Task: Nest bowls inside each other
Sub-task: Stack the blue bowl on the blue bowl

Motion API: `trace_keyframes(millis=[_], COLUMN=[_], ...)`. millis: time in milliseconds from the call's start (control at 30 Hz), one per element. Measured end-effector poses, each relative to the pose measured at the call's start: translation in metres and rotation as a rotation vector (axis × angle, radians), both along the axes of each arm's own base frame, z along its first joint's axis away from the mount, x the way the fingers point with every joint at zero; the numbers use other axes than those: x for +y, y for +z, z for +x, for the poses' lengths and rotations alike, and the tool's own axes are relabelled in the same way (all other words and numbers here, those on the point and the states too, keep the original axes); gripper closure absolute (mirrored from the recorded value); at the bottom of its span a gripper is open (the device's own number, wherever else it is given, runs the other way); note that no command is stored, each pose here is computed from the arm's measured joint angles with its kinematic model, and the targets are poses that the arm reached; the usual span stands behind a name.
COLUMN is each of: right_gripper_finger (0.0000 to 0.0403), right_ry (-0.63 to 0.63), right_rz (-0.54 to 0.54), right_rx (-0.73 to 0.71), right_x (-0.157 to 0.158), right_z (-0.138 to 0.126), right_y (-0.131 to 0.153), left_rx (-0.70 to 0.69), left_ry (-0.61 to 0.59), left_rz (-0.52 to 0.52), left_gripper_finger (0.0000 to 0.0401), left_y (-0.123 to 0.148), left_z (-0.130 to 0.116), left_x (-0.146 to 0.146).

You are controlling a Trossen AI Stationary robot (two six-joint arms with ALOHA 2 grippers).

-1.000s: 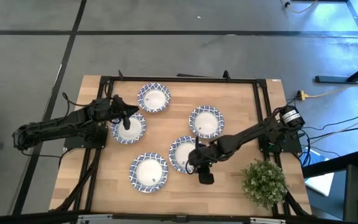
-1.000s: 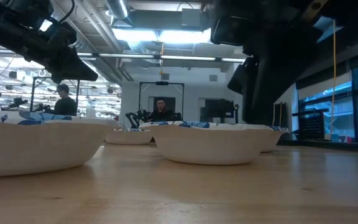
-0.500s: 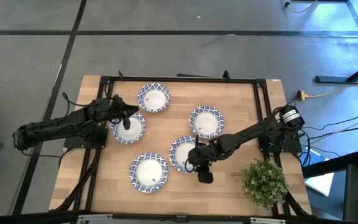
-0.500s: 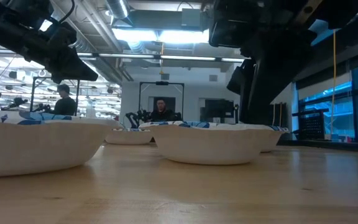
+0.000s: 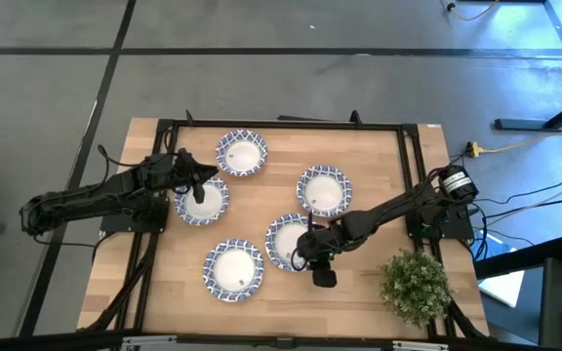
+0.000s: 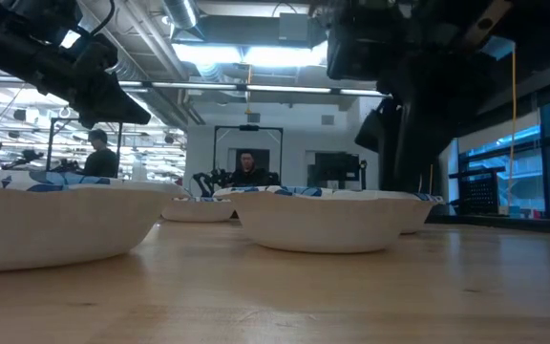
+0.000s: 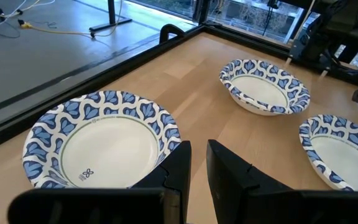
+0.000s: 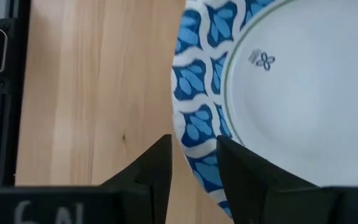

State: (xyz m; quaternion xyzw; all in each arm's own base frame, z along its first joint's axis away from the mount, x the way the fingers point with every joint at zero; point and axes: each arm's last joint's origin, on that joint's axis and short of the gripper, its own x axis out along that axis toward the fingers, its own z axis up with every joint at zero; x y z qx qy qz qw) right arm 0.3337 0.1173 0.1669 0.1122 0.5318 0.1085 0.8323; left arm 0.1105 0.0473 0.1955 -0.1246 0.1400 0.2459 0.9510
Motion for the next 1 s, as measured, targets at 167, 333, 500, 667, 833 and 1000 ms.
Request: trace_keyframes(millis=[167, 333, 500, 667, 833, 1000], right_gripper_finger=[0.0275, 0.0275, 0.0275, 0.0275, 0.0275, 0.0258], right_ry=[-0.002, 0.000, -0.032, -0.031, -0.052, -0.071], right_rz=[0.020, 0.026, 0.051, 0.098, 0.118, 0.126], right_rx=[0.030, 0.009, -0.004, -0.027, -0.048, -0.040], right_x=[-0.0009, -0.0003, 0.0004, 0.0023, 0.0029, 0.0028], right_z=[-0.0055, -0.0040, -0.0018, 0.0010, 0.0033, 0.0033], right_y=[-0.0090, -0.0085, -0.0072, -0.0049, -0.0033, -0.0033], left_rx=[0.000, 0.000, 0.000, 0.000, 0.000, 0.000], left_ry=[0.000, 0.001, 0.001, 0.001, 0.001, 0.000], left_rz=[0.000, 0.000, 0.000, 0.000, 0.000, 0.000], left_gripper_finger=[0.0354, 0.0354, 0.0354, 0.0354, 0.0354, 0.0354], left_y=[0.0001, 0.0000, 0.0000, 0.0001, 0.0001, 0.0000], left_z=[0.0000, 0.0000, 0.0000, 0.0000, 0.0000, 0.0000], left_x=[0.0000, 0.0000, 0.0000, 0.0001, 0.0001, 0.0000])
